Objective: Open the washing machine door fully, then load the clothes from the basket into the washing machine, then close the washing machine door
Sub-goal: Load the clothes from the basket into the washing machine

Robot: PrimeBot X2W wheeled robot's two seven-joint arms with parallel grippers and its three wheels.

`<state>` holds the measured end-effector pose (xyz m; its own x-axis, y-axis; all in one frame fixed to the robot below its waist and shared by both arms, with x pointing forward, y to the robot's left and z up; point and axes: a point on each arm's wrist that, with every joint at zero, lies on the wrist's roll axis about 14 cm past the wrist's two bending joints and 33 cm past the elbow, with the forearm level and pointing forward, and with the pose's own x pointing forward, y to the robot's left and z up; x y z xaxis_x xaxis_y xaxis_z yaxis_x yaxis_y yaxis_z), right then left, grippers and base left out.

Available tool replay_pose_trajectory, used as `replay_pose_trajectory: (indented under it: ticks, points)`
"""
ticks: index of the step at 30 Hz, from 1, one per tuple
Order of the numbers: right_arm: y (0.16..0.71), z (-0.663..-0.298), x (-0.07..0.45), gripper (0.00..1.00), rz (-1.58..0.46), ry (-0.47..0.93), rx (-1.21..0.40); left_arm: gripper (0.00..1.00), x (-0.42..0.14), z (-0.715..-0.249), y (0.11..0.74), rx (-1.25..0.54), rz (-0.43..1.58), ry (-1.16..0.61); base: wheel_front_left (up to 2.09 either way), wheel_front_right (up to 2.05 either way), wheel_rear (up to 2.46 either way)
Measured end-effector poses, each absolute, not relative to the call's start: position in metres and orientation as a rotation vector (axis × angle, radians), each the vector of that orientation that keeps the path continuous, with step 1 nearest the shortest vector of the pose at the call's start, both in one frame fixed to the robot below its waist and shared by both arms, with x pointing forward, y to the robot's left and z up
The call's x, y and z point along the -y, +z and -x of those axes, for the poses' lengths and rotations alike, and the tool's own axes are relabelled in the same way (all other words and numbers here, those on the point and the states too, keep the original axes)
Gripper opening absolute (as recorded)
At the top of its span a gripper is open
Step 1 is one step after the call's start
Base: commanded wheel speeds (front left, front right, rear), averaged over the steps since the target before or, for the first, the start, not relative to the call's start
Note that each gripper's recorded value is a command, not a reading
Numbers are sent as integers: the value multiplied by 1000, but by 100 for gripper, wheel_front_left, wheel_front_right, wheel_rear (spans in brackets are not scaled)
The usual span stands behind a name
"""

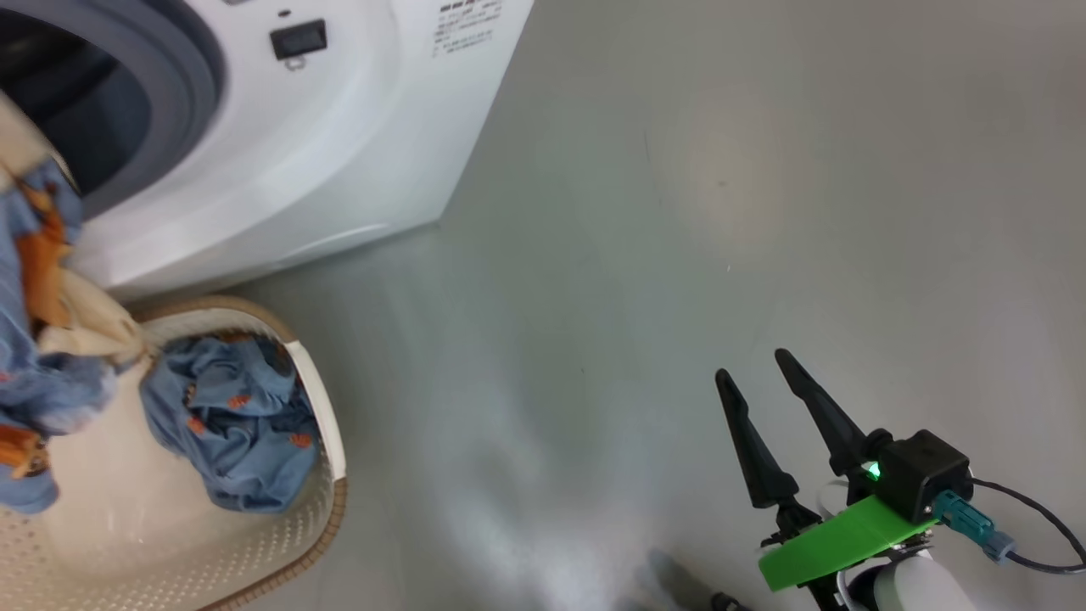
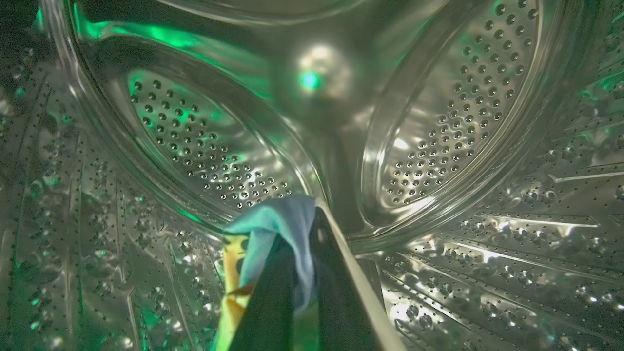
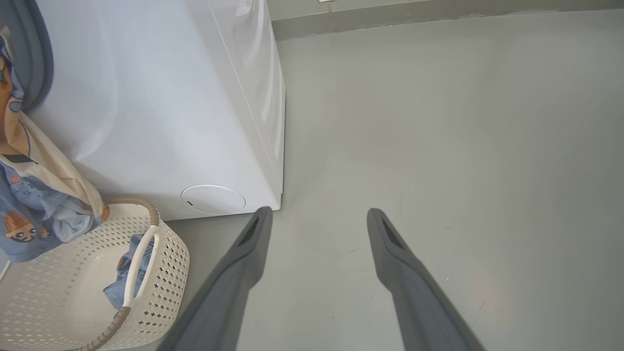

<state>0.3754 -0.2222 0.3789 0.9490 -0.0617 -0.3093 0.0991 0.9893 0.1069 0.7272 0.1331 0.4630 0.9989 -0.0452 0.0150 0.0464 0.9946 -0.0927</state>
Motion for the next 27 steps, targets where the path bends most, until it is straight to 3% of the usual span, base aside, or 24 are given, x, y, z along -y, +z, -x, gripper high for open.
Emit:
replay_pose_trajectory:
  ticks: [12,19,20,22,23,24,27]
  points:
    - [357,-378,225,100,-107,-80,-374,0,-130,-766,460,40,34,-32,0,0,0]
    - [357,-376,225,100,-125,-89,-375,0,-115,-758,427,-99,-13,-72,0,0,0]
    - [358,-376,224,100,-127,-87,-372,12,-115,-756,425,-117,-20,-68,0,0,0]
    - [361,-377,223,100,-129,-85,-363,57,-117,-752,423,-144,-27,-58,0,0,0]
    - [362,-377,223,100,-131,-84,-358,95,-118,-751,422,-159,-30,-54,0,0,0]
    - [364,-378,222,100,-132,-82,-353,100,-120,-749,421,-171,-34,-45,0,0,0]
    - [368,-379,220,100,-135,-75,-340,100,-125,-743,419,-222,-48,-25,0,0,0]
